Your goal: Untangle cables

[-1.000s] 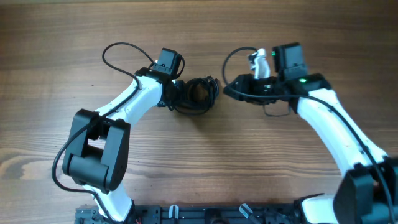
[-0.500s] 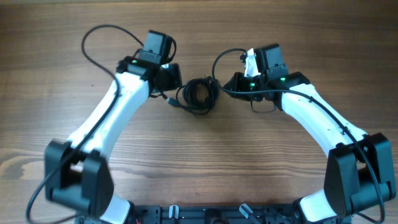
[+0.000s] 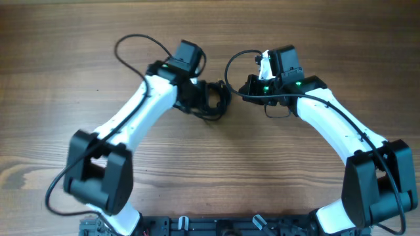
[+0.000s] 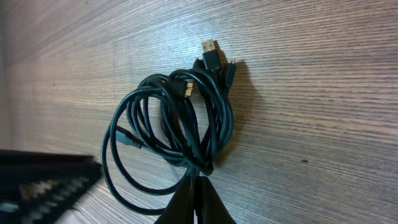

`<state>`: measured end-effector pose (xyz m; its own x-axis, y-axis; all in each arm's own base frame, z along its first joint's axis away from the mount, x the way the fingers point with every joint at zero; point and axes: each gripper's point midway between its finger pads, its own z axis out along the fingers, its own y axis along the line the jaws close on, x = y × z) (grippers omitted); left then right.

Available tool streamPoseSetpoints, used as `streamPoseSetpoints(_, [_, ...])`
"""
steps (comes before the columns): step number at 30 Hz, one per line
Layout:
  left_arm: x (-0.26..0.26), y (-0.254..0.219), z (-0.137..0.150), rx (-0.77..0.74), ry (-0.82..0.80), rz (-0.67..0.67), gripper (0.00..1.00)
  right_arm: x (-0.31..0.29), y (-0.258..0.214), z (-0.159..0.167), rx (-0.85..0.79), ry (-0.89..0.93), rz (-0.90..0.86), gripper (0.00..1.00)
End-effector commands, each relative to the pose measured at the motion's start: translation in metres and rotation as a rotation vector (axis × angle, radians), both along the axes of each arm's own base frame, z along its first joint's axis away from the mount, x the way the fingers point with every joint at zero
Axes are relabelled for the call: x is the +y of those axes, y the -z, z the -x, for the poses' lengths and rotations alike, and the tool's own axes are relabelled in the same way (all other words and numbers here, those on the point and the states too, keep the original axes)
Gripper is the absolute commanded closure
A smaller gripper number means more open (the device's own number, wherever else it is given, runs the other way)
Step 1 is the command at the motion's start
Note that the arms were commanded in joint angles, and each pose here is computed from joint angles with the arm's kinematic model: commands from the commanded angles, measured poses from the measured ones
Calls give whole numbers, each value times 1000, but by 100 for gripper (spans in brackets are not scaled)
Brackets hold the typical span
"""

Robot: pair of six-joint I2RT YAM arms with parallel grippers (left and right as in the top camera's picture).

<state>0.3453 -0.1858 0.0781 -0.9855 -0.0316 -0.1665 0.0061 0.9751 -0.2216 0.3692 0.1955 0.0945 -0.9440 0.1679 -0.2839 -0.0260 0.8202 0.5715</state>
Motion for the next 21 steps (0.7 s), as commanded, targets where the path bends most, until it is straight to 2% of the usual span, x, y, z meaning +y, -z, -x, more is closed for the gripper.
streamPoseSetpoints(1, [-12, 24, 16, 82, 39, -17, 69, -3, 13, 3, 28, 13, 20, 96])
streamPoseSetpoints(6, [-3, 39, 18, 105, 34, -88, 59, 2, 13, 5, 28, -1, 21, 96])
streamPoseSetpoints(9, [7, 40, 13, 80, 21, -143, 59, 10, 12, 7, 15, -22, 18, 96])
streamPoseSetpoints(10, [9, 40, 11, 70, 18, -155, 61, 13, 11, 7, 9, -26, 17, 96])
streamPoseSetpoints(12, [14, 39, 4, 37, 8, -188, 73, 19, 10, 5, -16, -34, 23, 96])
streamPoseSetpoints(18, [12, 38, -10, -23, -2, -187, 82, 23, 10, 1, -42, 13, 61, 96])
streamPoseSetpoints(19, [13, 40, -12, -27, -3, -195, 84, 23, 11, 0, -53, 20, 81, 94])
streamPoseSetpoints(21, [19, 45, -13, -27, -10, -233, 77, 20, 13, -2, -61, 32, 105, 85])
